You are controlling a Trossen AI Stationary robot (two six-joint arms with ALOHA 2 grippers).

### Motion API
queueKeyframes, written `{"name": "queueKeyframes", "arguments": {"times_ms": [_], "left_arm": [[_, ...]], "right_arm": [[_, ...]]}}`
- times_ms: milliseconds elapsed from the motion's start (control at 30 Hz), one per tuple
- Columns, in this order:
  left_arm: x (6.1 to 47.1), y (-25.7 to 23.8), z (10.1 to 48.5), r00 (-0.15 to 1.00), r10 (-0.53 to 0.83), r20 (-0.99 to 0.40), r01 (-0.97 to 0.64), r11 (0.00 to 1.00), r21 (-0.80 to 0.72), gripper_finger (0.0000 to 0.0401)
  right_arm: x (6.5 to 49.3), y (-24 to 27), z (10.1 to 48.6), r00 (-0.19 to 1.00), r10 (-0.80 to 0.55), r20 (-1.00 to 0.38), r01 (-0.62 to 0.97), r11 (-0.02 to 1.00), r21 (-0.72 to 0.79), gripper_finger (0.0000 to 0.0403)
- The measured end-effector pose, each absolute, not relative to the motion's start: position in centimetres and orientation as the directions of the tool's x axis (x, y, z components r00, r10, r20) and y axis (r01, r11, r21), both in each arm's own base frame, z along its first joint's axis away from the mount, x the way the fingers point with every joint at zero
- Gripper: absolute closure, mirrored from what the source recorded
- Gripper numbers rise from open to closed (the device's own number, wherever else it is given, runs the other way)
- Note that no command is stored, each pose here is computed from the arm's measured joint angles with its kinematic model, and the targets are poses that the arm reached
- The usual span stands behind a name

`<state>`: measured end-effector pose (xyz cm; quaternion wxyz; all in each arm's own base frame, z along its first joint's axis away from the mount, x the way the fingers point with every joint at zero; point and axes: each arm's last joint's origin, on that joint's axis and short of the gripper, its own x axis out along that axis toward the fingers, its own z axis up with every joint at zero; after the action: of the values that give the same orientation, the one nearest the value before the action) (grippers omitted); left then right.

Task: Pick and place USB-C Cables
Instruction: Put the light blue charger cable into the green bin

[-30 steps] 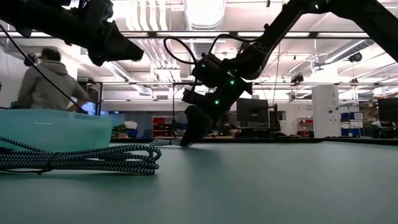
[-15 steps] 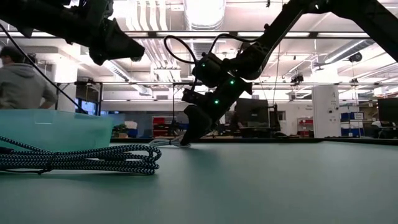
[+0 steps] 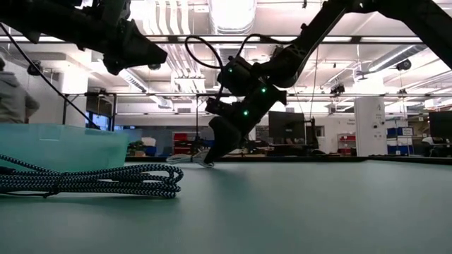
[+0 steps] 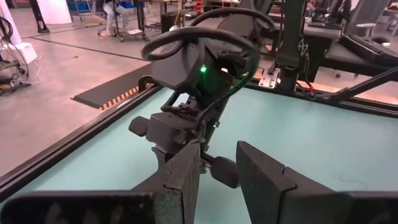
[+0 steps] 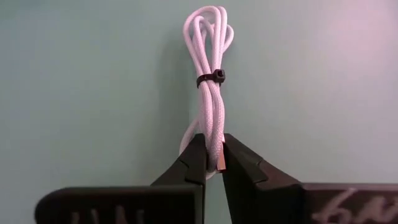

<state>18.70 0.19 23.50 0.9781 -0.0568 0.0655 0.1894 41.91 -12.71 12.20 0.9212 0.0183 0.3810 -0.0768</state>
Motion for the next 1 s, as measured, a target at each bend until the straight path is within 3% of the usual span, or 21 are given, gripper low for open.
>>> {"name": "queueKeyframes", "arguments": {"times_ms": [600, 1000], "left_arm": [[18.7, 0.1, 24.0, 0.933, 0.343, -0.108, -0.355, 0.925, -0.133, 0.0312], [19.0, -0.2, 24.4, 0.957, 0.285, -0.06, -0.291, 0.944, -0.158, 0.0312]], "right_arm": [[39.8, -7.8, 16.1, 0.704, -0.107, -0.702, 0.072, 0.994, -0.079, 0.0386], [35.9, -5.0, 16.5, 0.837, -0.093, -0.539, 0.067, 0.995, -0.067, 0.0386]]}}
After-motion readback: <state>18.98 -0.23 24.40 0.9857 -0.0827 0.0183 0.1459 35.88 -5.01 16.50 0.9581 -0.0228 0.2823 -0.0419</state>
